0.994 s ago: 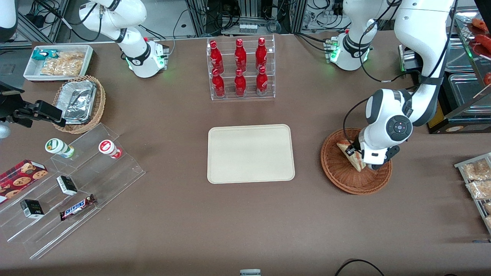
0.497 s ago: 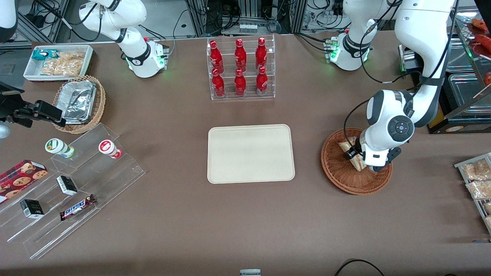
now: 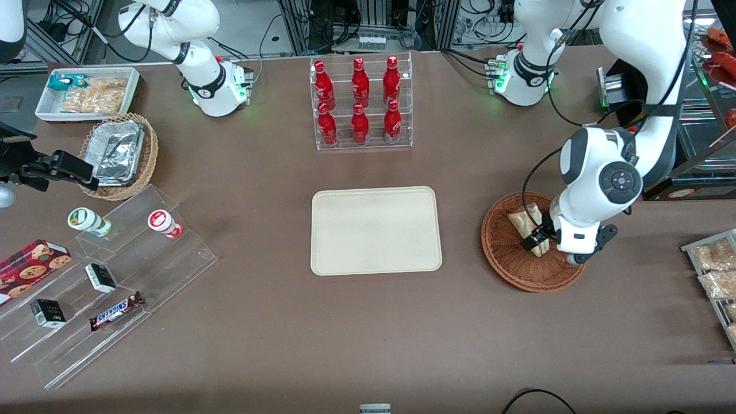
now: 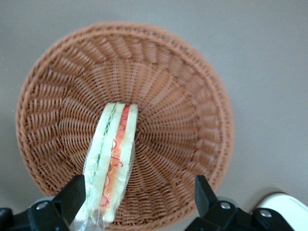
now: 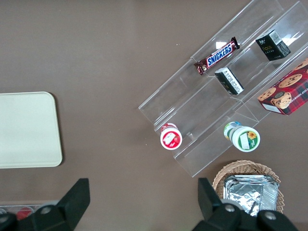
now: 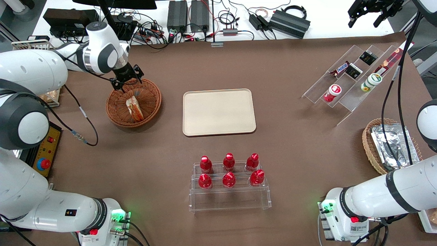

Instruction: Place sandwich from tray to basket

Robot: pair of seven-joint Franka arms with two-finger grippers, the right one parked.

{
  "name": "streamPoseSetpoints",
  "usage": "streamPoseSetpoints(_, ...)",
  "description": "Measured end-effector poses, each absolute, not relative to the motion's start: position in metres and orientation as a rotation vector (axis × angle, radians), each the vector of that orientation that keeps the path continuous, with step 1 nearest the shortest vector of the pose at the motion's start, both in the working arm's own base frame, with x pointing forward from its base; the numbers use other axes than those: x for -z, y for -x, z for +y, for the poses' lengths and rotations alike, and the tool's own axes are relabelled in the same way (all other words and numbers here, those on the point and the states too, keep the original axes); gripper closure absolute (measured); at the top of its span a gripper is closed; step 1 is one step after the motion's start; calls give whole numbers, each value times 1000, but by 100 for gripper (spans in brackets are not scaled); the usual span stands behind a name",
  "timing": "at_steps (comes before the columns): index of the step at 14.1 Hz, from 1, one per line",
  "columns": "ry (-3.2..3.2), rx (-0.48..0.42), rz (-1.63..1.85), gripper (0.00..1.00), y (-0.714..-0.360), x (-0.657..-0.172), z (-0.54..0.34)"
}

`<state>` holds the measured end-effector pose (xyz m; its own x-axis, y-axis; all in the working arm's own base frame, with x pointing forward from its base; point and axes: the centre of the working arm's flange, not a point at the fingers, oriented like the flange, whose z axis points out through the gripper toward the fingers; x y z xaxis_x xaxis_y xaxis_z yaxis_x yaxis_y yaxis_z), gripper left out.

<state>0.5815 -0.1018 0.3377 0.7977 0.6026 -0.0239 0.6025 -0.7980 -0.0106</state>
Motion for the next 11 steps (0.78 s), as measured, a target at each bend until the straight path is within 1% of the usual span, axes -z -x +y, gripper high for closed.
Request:
streamPoseSetpoints(2,2996,-9,-965,0,-586,-373,-102)
streamPoseSetpoints(5,2998,-63,-881,0,-594,-427,-83)
streamPoseSetpoints(6,3004,-63,-860,0,-597,-448,-79)
streamPoseSetpoints(8,3024,-11,-842,0,-601,-486,-78)
streamPoseSetpoints(10,3050,41,-782,0,-598,-513,-80)
streamPoseSetpoints(11,3060,47,-715,0,-594,-524,-82)
